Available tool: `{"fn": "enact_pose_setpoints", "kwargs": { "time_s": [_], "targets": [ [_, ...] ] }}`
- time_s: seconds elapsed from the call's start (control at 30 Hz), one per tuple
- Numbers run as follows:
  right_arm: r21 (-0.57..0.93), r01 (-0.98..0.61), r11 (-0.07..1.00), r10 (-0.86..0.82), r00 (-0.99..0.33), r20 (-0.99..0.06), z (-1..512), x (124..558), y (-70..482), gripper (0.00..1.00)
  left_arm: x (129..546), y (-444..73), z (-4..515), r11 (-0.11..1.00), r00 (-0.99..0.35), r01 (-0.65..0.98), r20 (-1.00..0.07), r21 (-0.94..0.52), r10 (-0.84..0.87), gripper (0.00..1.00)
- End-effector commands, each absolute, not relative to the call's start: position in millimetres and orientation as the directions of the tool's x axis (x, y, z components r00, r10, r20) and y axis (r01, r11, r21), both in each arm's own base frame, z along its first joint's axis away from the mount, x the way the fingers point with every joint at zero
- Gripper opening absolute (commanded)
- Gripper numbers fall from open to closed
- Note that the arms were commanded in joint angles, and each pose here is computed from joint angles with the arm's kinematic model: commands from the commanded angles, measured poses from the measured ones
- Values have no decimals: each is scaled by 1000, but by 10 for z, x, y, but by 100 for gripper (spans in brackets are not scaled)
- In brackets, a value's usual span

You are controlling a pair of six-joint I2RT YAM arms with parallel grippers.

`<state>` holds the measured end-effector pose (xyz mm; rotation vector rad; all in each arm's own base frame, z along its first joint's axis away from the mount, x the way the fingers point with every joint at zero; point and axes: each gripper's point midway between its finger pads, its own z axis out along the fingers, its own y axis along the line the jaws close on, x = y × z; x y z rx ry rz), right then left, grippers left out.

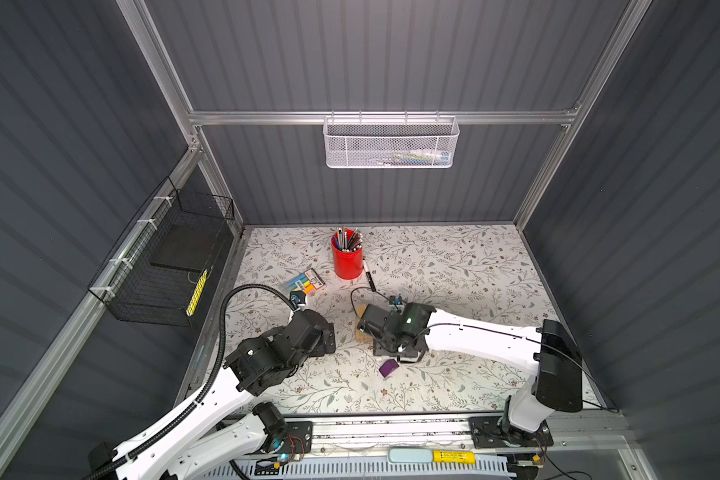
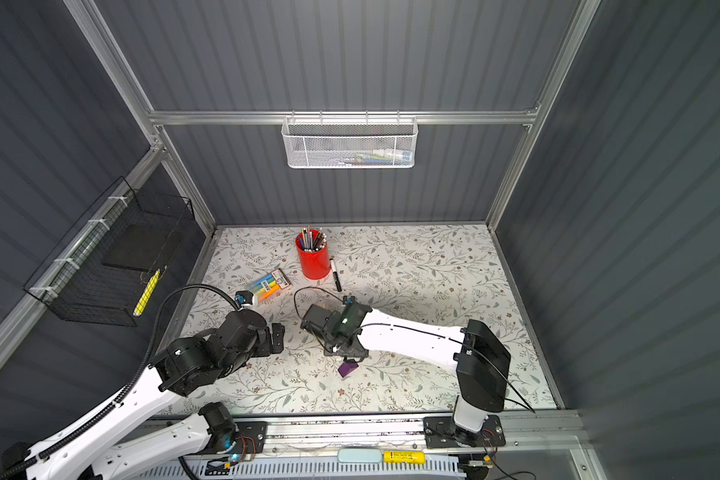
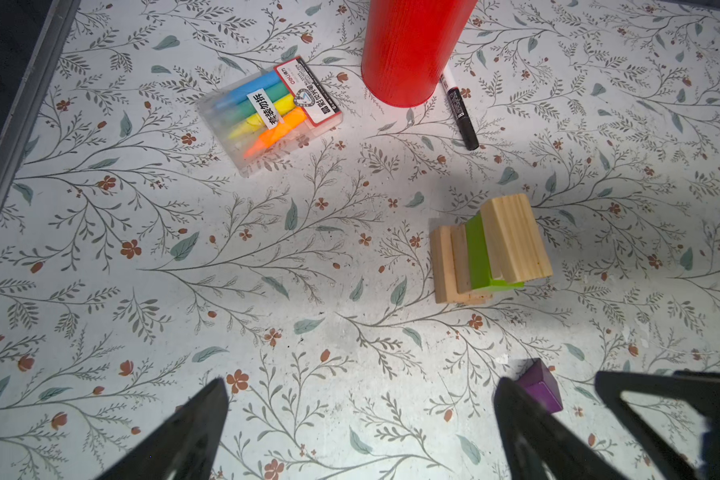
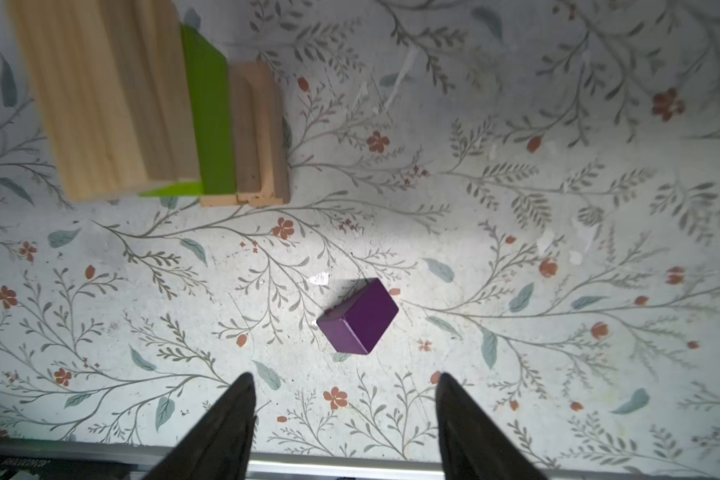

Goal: Build the wood block tower
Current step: 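Grasp the purple block with the right gripper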

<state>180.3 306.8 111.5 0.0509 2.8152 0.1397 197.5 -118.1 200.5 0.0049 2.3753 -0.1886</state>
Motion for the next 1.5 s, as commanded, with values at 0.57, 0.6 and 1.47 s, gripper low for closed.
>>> {"fn": "enact_pose_setpoints", "kwargs": {
  "time_s": [0.57, 0.6, 1.47],
  "targets": [
    [206, 320, 925, 367, -894, -257, 342, 1616, 3165, 68, 1884, -1043, 2057, 991, -719, 57, -694, -119, -42, 100],
    [197, 324, 925, 369, -891, -266, 334, 1627, 3145, 68, 1880, -1037, 2062, 991, -719, 56, -694, -121, -44, 100],
    [79, 302, 950, 312, -917, -248, 205, 1769, 3063, 35, 1900, -1017, 2088, 993, -713, 40, -699, -112, -50, 100]
  ]
}}
